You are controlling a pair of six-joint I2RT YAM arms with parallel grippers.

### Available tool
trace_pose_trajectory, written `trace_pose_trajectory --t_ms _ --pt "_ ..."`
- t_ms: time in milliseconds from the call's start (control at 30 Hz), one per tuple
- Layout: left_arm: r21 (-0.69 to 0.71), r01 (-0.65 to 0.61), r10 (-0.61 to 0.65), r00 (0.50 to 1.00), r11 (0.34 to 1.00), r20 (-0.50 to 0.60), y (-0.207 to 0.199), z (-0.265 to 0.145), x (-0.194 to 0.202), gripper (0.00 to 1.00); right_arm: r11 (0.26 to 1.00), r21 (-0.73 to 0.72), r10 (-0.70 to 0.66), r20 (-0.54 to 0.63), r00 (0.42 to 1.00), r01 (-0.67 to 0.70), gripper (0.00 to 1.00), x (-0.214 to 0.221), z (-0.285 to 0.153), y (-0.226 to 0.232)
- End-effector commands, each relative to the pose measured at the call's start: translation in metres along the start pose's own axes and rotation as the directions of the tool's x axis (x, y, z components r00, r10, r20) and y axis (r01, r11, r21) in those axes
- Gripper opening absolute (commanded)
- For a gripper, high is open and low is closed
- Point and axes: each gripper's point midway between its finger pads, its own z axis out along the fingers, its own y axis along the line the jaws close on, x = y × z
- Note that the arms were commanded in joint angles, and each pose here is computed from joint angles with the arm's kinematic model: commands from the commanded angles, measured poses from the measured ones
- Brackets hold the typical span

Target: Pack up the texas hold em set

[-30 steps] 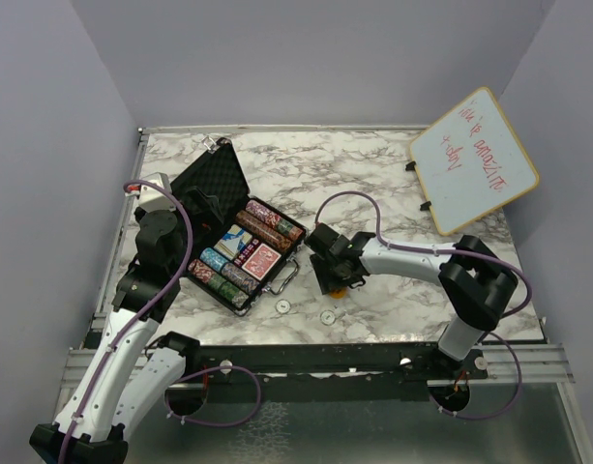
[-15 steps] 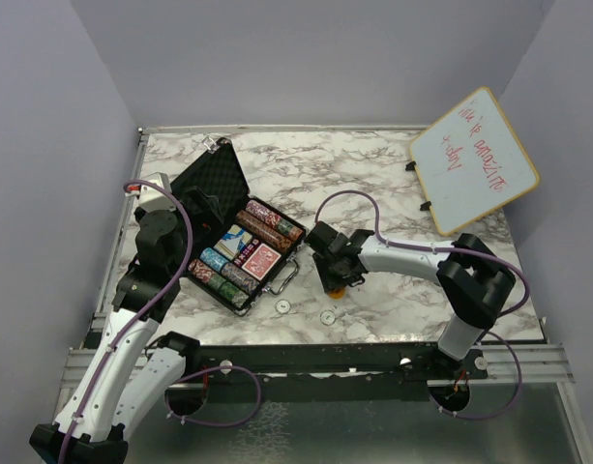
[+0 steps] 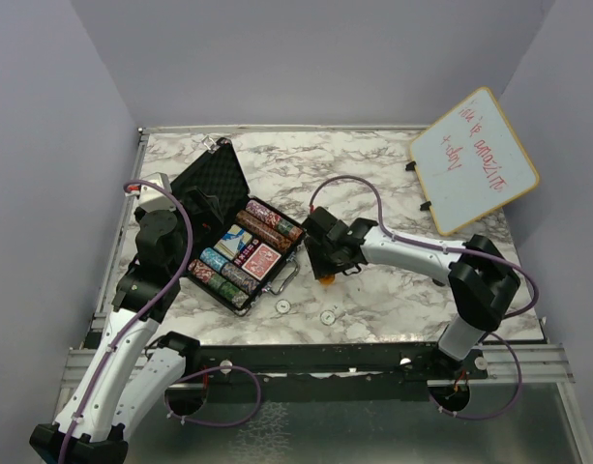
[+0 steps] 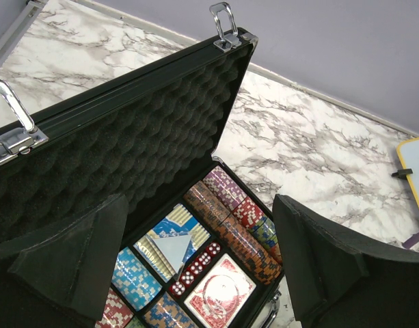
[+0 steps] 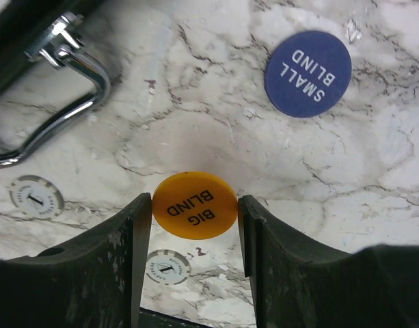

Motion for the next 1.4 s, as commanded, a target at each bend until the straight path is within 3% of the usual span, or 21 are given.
trace_pose_trajectory --t_ms 0,267,467,900,1367 --pt "-0.007 -0.003 0.003 1.000 1.000 0.013 0.003 -0.001 -0.002 0.94 0.998 -0.064 -0.013 0.050 0.999 0.016 0.53 -0.023 -0.009 0.016" --pt "-0.023 -0.001 0.002 1.000 1.000 0.017 0.006 -0.001 -0.003 0.94 0.967 -0.245 -0.038 0.146 0.989 0.073 0.54 -0.075 -0.012 0.072" --pt "-0.034 0.000 0.001 1.000 0.999 0.022 0.008 -0.002 -0.005 0.94 0.954 -0.274 -0.072 0.177 0.981 0.120 0.54 -0.100 -0.001 0.105" --pt "-0.036 0.000 0.001 1.000 0.999 0.026 0.008 -0.002 -0.005 0.94 0.932 -0.314 -0.152 0.123 0.981 0.183 0.56 -0.091 0.030 0.141" --pt "-0.033 0.000 0.000 1.000 0.999 0.024 0.008 -0.002 -0.005 0.94 0.925 -0.326 -0.135 0.193 0.972 0.194 0.58 -0.103 0.037 0.152"
